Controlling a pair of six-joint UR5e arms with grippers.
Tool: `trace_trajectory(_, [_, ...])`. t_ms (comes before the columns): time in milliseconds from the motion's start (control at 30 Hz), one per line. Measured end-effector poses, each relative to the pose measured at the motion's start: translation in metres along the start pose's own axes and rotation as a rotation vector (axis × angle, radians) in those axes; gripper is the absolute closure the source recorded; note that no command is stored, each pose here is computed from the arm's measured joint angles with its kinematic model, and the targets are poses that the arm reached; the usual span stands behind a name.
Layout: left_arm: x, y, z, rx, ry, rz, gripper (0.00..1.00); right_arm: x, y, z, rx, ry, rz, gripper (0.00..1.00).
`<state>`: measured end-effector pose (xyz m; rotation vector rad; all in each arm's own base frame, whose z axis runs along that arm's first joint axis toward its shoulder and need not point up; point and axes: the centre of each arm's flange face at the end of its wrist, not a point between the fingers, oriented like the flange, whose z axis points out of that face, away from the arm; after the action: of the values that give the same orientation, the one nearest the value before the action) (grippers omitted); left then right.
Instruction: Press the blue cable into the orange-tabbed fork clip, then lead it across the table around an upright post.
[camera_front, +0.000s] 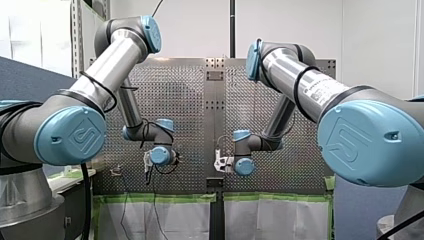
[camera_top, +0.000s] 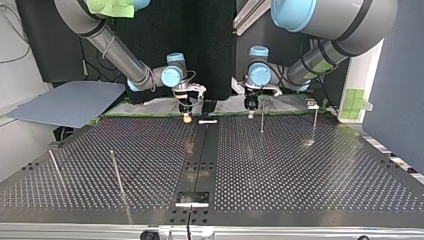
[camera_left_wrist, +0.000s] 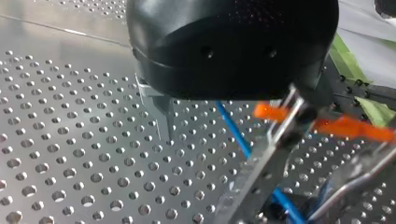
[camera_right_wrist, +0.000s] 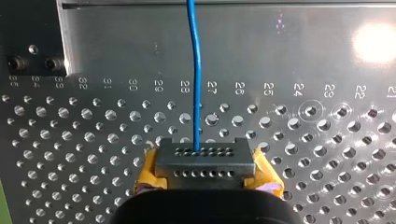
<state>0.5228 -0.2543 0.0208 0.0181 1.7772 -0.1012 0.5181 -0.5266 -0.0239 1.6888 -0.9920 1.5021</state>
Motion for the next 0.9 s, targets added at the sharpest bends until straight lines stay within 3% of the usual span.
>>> trace_trajectory(567, [0.0006, 0.0008, -0.0007, -0.014, 0.021, 0.035, 0.00, -0.0008, -0.0002, -0.0003, 0.002, -0.003, 0.000, 1.00])
trace_trajectory(633, [0.0005, 0.0007, -0.0007, -0.015, 0.020, 0.039, 0.05, -0.0009, -0.0002, -0.0004, 0.002, -0.003, 0.000, 1.00])
trace_trajectory(700, [0.0004, 0.0007, -0.0007, -0.016, 0.019, 0.044, 0.20, -0.0010, -0.0003, -0.0004, 0.003, -0.003, 0.000, 1.00])
trace_trajectory(733, [0.0004, 0.0007, -0.0006, -0.016, 0.018, 0.049, 0.20, -0.0013, -0.0003, -0.0005, 0.003, -0.004, 0.000, 1.00])
trace_trajectory(800, [0.0003, 0.0009, -0.0006, -0.017, 0.018, 0.056, 0.36, -0.0015, -0.0004, -0.0005, 0.003, -0.004, 0.000, 1.00])
trace_trajectory(833, [0.0002, 0.0009, -0.0006, -0.019, 0.017, 0.060, 0.36, -0.0018, -0.0003, -0.0005, 0.003, -0.005, 0.000, 1.00])
trace_trajectory(867, [0.0002, 0.0009, -0.0007, -0.021, 0.017, 0.062, 0.44, -0.0019, -0.0003, -0.0005, 0.003, -0.005, 0.000, 1.00])
trace_trajectory(900, [0.0000, 0.0011, -0.0007, -0.023, 0.017, 0.063, 0.60, -0.0019, -0.0003, -0.0005, 0.003, -0.005, 0.000, 1.00])
